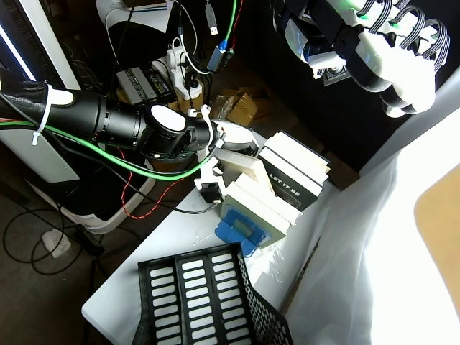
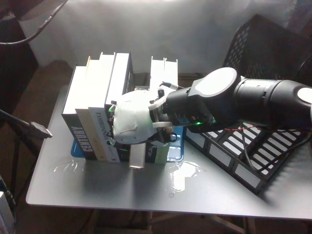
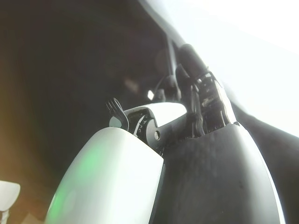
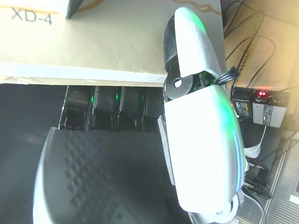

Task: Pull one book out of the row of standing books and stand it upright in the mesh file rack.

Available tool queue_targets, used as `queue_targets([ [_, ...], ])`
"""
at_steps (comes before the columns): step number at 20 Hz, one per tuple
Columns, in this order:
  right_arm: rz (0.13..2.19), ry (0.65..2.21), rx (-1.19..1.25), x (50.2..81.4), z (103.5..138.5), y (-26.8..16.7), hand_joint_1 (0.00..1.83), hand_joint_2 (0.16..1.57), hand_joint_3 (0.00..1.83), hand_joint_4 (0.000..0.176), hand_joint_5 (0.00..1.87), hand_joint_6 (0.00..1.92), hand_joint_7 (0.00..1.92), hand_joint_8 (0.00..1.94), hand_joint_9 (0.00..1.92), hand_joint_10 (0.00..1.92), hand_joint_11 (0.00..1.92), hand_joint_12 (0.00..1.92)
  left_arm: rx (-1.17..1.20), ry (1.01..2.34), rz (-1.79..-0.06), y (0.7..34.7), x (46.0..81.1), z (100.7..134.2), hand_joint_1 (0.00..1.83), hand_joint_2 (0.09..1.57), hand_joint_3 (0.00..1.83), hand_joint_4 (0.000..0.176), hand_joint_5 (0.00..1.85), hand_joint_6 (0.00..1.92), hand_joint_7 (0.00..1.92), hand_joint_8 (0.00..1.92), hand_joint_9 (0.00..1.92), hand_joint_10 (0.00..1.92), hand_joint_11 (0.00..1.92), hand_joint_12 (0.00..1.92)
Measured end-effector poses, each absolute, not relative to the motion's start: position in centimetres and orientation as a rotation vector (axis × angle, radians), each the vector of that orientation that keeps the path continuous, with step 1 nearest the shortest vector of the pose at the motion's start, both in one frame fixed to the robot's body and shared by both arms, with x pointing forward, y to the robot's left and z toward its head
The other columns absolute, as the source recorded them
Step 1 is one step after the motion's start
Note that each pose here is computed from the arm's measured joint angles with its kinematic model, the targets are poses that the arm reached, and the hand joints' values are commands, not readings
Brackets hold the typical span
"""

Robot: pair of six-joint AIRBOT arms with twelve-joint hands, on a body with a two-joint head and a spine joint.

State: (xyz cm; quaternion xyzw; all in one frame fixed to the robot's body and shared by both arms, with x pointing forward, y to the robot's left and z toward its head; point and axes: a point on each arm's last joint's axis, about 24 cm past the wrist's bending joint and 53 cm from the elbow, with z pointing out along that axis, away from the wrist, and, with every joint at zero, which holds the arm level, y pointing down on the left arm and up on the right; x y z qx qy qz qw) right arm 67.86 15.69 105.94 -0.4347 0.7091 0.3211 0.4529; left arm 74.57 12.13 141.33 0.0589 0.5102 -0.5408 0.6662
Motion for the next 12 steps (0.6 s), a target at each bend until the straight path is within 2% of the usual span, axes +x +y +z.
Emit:
queue_targets([
  [4, 0.796, 1.754, -1.071, 67.8, 105.9, 15.7, 1.36, 1.16, 0.0, 0.0, 0.74, 1.31, 0.96, 0.97, 0.85, 1.33, 0.56, 1.66, 0.127, 1.156, -1.226, 12.2, 74.6, 141.0, 1.83, 1.57, 0.84, 0.0, 0.0, 0.0, 0.0, 0.28, 0.0, 0.5, 0.0, 1.4],
  [7, 0.805, 1.75, -1.081, 67.3, 106.0, 16.0, 1.36, 1.14, 0.0, 0.0, 0.8, 1.29, 1.01, 0.86, 0.87, 1.27, 0.59, 1.6, 0.112, 1.169, -1.227, 12.3, 74.8, 140.5, 1.83, 1.57, 0.84, 0.0, 0.0, 0.0, 0.0, 0.28, 0.0, 0.5, 0.0, 1.4],
  [11, 0.864, 1.733, -1.115, 65.6, 106.8, 16.3, 1.37, 1.13, 0.0, 0.0, 0.83, 1.23, 1.05, 0.81, 0.86, 1.29, 0.57, 1.64, 0.091, 1.166, -1.227, 12.9, 75.0, 140.3, 1.83, 1.57, 0.84, 0.0, 0.0, 0.0, 0.0, 0.28, 0.0, 0.5, 0.0, 1.4],
  [12, 0.866, 1.731, -1.125, 65.4, 107.1, 16.1, 1.36, 1.15, 0.0, 0.0, 0.8, 1.28, 0.99, 0.9, 0.82, 1.35, 0.5, 1.68, 0.084, 1.169, -1.226, 13.1, 75.1, 140.1, 1.83, 1.57, 0.84, 0.0, 0.0, 0.0, 0.0, 0.28, 0.0, 0.5, 0.0, 1.4],
])
